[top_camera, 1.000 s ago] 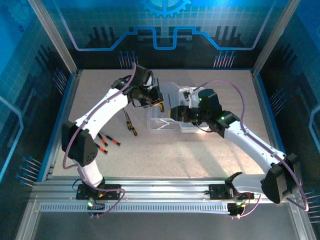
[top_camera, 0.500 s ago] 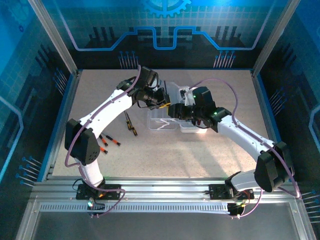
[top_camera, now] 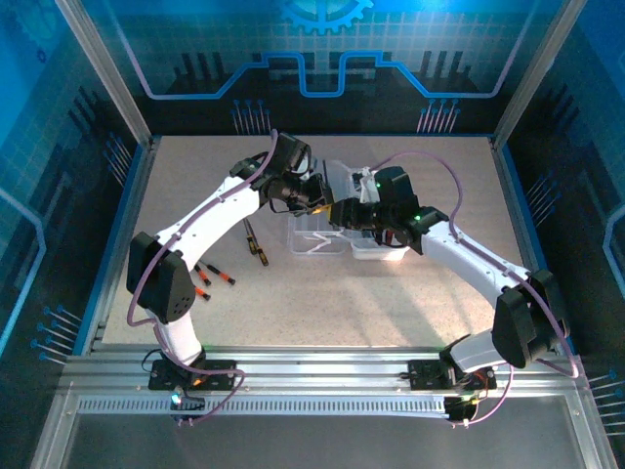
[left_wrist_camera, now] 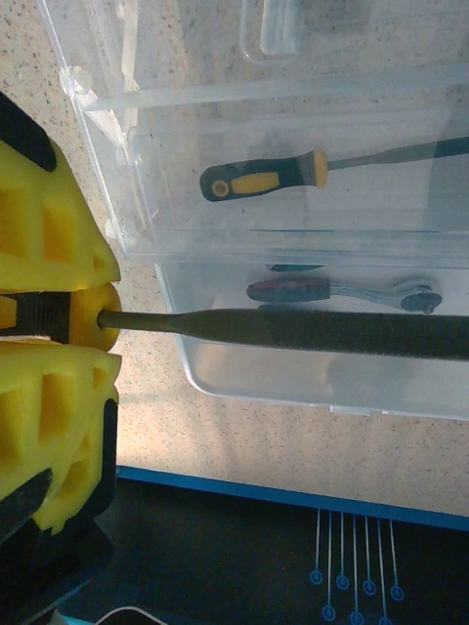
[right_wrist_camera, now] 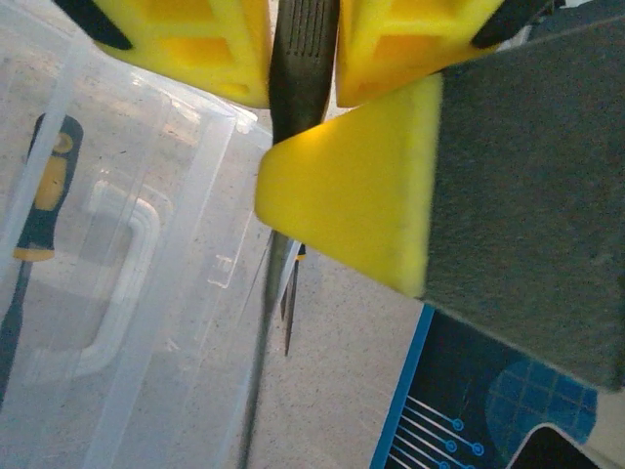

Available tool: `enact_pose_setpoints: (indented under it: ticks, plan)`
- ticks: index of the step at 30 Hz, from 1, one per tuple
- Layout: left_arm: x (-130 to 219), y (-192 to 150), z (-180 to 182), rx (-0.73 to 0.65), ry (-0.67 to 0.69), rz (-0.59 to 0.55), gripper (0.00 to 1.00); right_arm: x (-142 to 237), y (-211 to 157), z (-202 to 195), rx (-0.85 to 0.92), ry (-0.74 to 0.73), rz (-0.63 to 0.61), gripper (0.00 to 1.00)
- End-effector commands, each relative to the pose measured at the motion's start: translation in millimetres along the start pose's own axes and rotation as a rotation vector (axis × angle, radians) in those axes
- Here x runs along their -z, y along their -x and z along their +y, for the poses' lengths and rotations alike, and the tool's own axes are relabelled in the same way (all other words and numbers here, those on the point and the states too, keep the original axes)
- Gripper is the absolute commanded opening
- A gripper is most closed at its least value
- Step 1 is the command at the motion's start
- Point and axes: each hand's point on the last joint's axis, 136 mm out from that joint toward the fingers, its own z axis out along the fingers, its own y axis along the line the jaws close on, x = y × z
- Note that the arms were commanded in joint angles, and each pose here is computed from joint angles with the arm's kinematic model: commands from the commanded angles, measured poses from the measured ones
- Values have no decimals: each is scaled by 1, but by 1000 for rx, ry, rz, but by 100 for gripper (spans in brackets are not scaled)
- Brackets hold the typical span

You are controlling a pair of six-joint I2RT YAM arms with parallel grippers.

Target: Pack the tool kit

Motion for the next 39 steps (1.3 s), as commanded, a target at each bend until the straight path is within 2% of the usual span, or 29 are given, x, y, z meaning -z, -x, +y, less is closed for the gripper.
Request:
enact_pose_setpoints:
  ticks: [1, 3, 6, 8, 10, 12, 14, 15, 17, 21, 26, 31, 39]
  plan:
    - [8, -8, -9, -5, -35, 14, 15, 4, 9, 11, 16, 48, -40, 20]
    - [8, -8, -10, -7, -35, 14, 16, 4, 9, 11, 12, 52, -38, 16]
    - [8, -7, -9, -16, -32, 10, 19, 5, 10, 12, 10, 55, -39, 15]
    - [9, -4, -7, -26, -28, 0, 26, 6, 10, 11, 9, 50, -37, 14]
    - [13, 1, -5, -32, -29, -11, 28, 7, 10, 9, 5, 43, -39, 14]
    - [19, 7, -2, -25, -33, -28, 35, 9, 10, 8, 3, 40, -44, 13]
    - [26, 16, 1, -24, -38, -54, 48, 11, 10, 5, 0, 32, -48, 13]
    - [30, 20, 5, -25, -31, -67, 50, 12, 9, 2, -5, 19, -45, 13]
    - [43, 32, 24, -5, 15, -92, 59, 12, 3, -5, -4, -6, -34, 13]
    - [75, 52, 63, 56, 36, -164, 70, 19, -8, -27, -20, -50, -20, 13]
    - [101, 58, 116, 148, 99, -232, 72, 37, -14, -64, -38, -137, -15, 13]
    - [94, 50, 148, 206, 151, -231, 72, 44, -15, -87, -59, -185, 1, 13]
    - [82, 46, 176, 240, 245, -214, 73, 17, -12, -93, -117, -169, 66, 13]
